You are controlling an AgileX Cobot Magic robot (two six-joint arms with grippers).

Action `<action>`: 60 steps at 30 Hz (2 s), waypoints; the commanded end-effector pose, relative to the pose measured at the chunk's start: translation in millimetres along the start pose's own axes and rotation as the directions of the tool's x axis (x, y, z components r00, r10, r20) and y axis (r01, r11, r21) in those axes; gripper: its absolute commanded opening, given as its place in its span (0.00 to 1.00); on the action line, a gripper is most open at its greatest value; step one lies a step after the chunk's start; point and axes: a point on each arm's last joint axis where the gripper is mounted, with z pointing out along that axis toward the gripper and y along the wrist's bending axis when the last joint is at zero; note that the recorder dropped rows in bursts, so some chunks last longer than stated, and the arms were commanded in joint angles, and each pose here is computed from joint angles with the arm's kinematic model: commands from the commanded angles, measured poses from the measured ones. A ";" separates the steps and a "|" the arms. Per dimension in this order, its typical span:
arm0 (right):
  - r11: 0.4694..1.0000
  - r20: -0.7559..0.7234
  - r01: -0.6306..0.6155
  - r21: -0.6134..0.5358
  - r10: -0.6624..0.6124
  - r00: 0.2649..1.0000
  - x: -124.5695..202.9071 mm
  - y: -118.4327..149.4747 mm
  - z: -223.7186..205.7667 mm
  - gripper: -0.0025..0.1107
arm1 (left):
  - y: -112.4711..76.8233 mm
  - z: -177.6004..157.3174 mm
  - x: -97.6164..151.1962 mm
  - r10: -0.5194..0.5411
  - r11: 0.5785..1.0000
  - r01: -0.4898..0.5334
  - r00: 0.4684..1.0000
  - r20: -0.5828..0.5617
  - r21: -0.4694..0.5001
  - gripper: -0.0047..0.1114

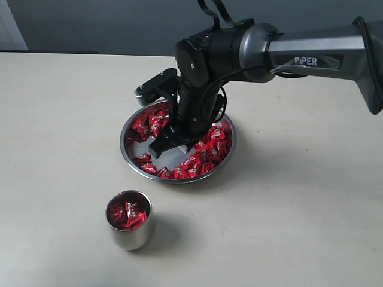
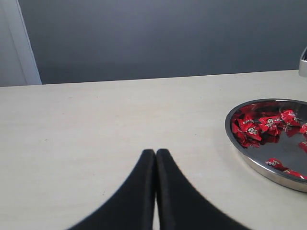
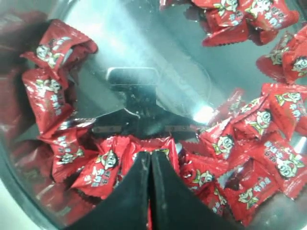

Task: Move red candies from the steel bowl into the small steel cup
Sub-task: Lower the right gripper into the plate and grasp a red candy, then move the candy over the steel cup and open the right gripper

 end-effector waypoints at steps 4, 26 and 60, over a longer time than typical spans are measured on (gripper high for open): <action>0.999 0.003 0.033 0.001 -0.033 0.999 1.2 -1.4 -3.8 0.02 | 0.2 -0.2 0.1 -0.002 1.000 0.002 1.000 0.008 -0.004 0.04; 0.998 -0.073 0.063 -0.013 -0.064 0.995 6.8 -0.8 31.8 0.04 | 0.2 -0.2 0.1 -0.002 1.000 0.002 1.000 0.008 -0.004 0.04; 0.895 0.132 0.284 -0.343 -0.253 0.958 8.1 81.2 -83.2 0.03 | 0.2 -0.2 0.1 -0.002 1.000 0.002 1.000 0.008 -0.004 0.04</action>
